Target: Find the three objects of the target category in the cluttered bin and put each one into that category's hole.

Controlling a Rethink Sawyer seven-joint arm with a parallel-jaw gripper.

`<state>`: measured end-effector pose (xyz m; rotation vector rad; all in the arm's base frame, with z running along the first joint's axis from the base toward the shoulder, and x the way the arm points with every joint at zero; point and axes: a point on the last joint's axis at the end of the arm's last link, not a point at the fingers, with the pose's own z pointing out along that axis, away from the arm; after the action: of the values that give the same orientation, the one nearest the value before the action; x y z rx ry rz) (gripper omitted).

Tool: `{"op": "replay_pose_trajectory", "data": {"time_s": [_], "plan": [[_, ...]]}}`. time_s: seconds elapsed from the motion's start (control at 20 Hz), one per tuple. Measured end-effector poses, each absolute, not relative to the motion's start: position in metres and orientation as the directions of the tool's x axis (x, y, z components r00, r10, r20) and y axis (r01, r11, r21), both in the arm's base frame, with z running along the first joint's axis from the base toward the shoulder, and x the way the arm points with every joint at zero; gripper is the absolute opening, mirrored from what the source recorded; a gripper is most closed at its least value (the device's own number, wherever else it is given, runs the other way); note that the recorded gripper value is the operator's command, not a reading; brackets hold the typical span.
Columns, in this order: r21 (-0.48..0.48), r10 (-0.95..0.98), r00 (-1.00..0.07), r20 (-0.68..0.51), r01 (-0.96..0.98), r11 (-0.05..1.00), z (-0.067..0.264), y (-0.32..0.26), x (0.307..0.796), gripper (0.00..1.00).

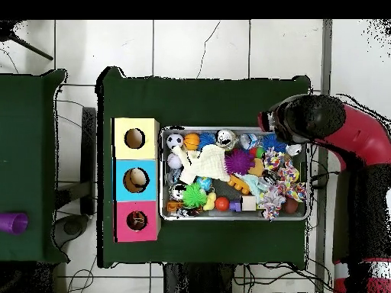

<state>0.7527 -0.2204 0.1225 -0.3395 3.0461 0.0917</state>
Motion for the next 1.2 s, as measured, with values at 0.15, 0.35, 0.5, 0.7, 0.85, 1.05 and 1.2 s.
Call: {"op": "replay_pose_trajectory", "data": {"time_s": [0.15,0.35,0.5,0.7,0.85,1.05,1.2], "plan": [[0.054,-0.21,-0.974,-0.083,-0.215,0.975,0.116,-0.225,0.755,0.0],[0.075,-0.188,-0.98,-0.065,-0.192,0.978,0.096,-0.237,0.746,0.0],[0.085,-0.176,-0.983,-0.056,-0.18,0.98,0.088,-0.244,0.741,0.0],[0.113,-0.15,-0.988,-0.032,-0.153,0.982,0.062,-0.257,0.727,0.0],[0.13,-0.14,-0.99,-0.017,-0.141,0.981,0.043,-0.26,0.719,0.0],[0.146,-0.126,-0.992,-0.01,-0.127,0.981,0.013,-0.261,0.71,0.0],[0.136,-0.127,-0.992,-0.022,-0.129,0.982,0.001,-0.261,0.708,0.0]]}}
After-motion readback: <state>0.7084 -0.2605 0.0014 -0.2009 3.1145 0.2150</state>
